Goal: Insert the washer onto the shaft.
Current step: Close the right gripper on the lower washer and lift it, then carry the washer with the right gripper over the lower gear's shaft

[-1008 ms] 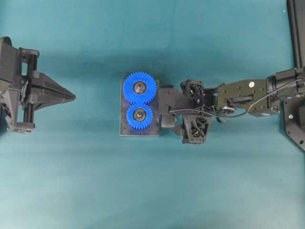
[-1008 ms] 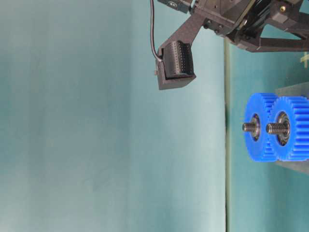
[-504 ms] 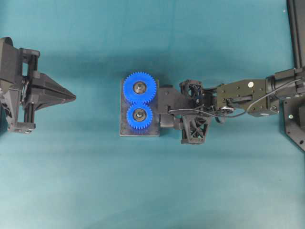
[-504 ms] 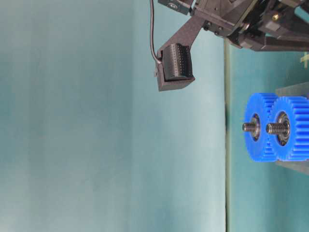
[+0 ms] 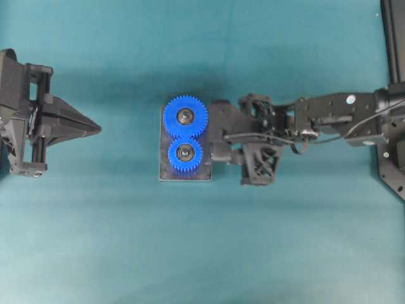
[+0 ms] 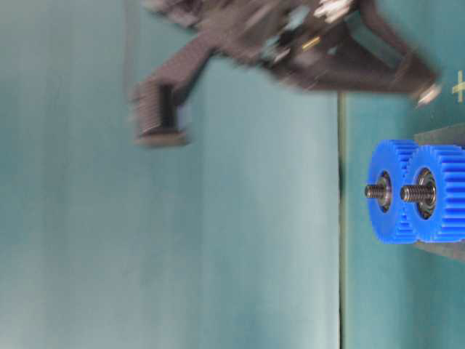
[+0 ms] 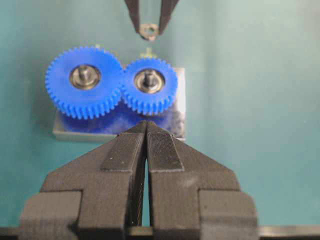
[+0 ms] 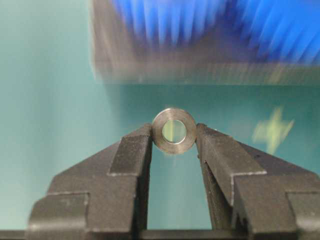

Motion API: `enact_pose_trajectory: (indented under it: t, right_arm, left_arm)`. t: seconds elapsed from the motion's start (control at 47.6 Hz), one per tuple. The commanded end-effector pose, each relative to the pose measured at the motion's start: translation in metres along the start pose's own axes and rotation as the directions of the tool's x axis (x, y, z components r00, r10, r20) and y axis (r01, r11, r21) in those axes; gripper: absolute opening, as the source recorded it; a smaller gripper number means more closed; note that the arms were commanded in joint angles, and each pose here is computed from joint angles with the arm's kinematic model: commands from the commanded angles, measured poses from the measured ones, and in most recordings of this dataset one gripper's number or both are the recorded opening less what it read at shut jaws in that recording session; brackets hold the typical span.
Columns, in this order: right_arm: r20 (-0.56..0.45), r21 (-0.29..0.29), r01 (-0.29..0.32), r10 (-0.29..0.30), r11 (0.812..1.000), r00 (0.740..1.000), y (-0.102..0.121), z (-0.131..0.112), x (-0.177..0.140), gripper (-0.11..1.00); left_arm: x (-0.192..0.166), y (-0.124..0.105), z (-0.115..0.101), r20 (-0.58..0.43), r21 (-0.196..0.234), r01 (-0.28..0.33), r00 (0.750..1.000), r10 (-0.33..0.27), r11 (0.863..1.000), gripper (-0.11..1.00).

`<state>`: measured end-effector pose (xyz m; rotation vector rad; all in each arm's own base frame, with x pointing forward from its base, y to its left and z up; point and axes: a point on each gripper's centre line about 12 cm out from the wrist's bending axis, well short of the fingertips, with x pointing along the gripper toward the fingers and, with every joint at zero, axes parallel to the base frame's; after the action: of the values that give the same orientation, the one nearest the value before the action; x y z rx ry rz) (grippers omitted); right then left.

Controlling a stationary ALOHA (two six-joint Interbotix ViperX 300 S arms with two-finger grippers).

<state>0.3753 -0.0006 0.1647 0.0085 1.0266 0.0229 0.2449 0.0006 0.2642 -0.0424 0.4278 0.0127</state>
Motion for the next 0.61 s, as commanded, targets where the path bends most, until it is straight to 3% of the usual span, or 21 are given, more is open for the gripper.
enact_pose_trajectory:
  t: [0.0, 0.231, 0.588]
  right_arm:
    - [0.072, -0.013, 0.004, -0.003, 1.000, 0.997, 0.000, 0.027, -0.016, 0.30]
    - [0.104, -0.046, 0.012, -0.007, 0.999, 0.995, -0.001, 0.054, -0.009, 0.30]
    - [0.096, -0.070, 0.011, -0.005, 0.997, 0.995, 0.001, 0.064, 0.010, 0.30]
  left_arm:
    - [-0.002, 0.000, 0.011, 0.034, 0.004, 0.000, 0.999, 0.000, 1.000, 0.00]
    - [-0.002, 0.000, 0.011, 0.038, 0.004, 0.000, 0.999, 0.000, 1.000, 0.00]
    - [-0.002, 0.000, 0.011, 0.043, 0.004, 0.000, 0.999, 0.000, 1.000, 0.00]
